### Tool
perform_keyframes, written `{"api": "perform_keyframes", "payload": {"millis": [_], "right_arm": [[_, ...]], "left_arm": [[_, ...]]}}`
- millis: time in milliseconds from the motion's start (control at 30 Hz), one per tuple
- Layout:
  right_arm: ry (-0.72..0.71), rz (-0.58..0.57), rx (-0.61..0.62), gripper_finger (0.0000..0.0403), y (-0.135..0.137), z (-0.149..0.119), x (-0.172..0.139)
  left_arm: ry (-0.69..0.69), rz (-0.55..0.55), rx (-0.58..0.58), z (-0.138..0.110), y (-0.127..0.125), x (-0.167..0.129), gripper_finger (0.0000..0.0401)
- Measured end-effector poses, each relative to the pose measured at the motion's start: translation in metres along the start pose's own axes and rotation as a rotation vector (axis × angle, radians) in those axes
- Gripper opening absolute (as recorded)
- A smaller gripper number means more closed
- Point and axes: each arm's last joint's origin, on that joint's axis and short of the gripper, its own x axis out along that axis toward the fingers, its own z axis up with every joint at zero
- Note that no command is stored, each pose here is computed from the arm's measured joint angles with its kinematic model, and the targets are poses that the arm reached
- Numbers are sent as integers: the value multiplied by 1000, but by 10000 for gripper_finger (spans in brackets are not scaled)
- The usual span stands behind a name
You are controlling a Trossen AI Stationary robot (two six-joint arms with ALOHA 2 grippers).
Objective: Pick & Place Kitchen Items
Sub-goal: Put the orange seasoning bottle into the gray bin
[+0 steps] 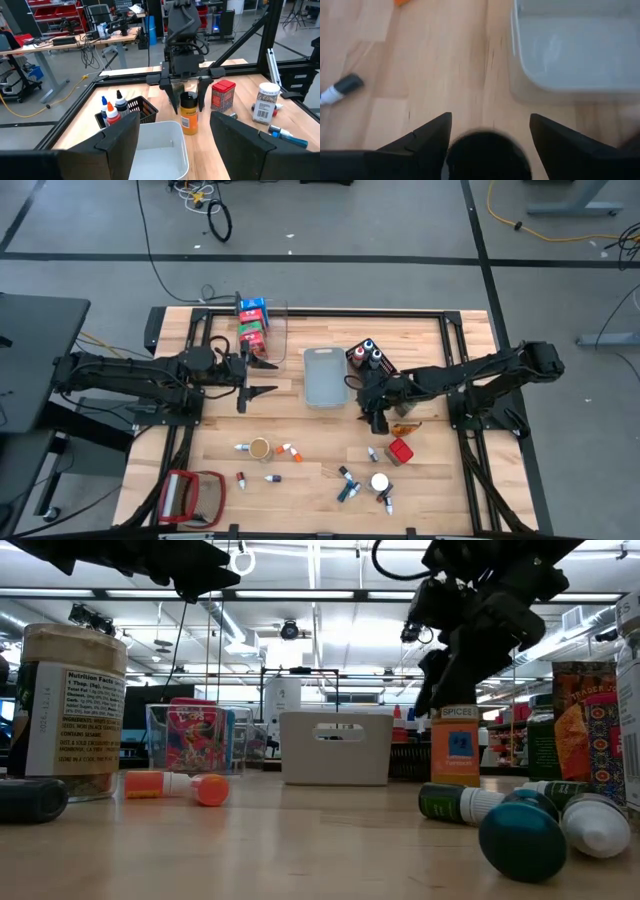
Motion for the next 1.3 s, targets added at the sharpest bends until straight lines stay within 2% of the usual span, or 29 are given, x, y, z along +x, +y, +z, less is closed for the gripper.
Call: {"api": "perform_keyframes", "payload": {"millis": [133,367,633,733,867,1000,1200,1300], "right_arm": [[33,5,13,266,0,-3,0],[26,8,18,209,0,-2,0],[-11,9,106,217,0,1,0],[-82,10,47,224,-1,8,0],[-148,52,21,209,-1,14,-1],[-156,65,25,203,-1,15,-1],[-158,61,-17,225,-1,15,-1],[-160,61,-16,216,-1,15,-1]], "left_arm": [[2,-1,0,0,0,0,252],[3,3,0,0,0,0,252],[11,77,0,-1,2,0,252],[11,77,0,-1,2,0,252],[11,77,0,-1,2,0,252],[11,76,0,-1,2,0,252],[11,75,0,-1,2,0,252],[11,74,0,-1,2,0,252]]}}
